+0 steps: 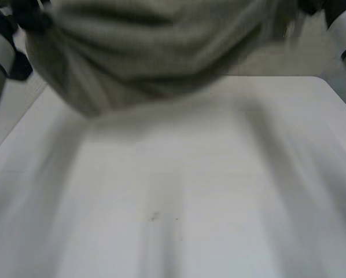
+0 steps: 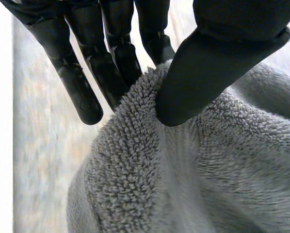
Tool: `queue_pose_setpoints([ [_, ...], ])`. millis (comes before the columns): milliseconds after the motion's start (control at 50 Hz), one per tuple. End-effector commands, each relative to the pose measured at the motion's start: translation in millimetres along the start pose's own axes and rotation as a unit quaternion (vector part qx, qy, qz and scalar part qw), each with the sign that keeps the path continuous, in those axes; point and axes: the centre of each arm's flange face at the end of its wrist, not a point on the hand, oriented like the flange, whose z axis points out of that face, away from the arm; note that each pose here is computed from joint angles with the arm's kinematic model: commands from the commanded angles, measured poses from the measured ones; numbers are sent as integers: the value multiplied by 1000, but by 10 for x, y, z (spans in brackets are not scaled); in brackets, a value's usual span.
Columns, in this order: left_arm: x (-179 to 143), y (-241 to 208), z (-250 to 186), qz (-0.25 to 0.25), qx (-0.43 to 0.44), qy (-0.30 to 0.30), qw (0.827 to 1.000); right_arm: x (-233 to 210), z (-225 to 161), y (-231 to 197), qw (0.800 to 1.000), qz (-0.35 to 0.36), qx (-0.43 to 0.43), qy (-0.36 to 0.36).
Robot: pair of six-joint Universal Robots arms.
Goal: Fold the towel.
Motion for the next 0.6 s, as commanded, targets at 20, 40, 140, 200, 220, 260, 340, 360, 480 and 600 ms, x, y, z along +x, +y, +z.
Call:
queue_pose_setpoints([
  [20, -108, 247, -133, -76, -36, -29, 996, -375, -447, 189, 989, 101, -75, -83],
  [40, -108, 249, -134, -76, -37, -29, 996, -527, -583, 276, 982, 110, -102, -117],
  [140, -388, 1144, -482, -58, -156, -74, 983, -1016, -1033, 609, 953, 105, -177, -223],
  [200, -511, 1552, -717, -40, -217, -93, 971, -1150, -1189, 726, 942, 93, -200, -253],
  [220, -512, 1554, -718, -40, -218, -93, 971, -1269, -1363, 870, 930, 75, -225, -280],
  [260, -570, 1741, -838, -28, -248, -100, 963, -1386, -1575, 1050, 914, 53, -254, -311],
  [340, -764, 2035, -1128, 15, -315, -121, 941, -1483, -1847, 1197, 893, 8, -277, -355],
  [360, -765, 2035, -1129, 15, -315, -121, 941, -1459, -1948, 1223, 883, -13, -285, -372],
  [480, -911, 1901, -1318, 55, -330, -139, 932, -1223, -2100, 996, 862, -4, -316, -396],
  [600, -926, 1702, -1462, 72, -328, -143, 931, -1084, -2187, 794, 847, 6, -333, -413],
])
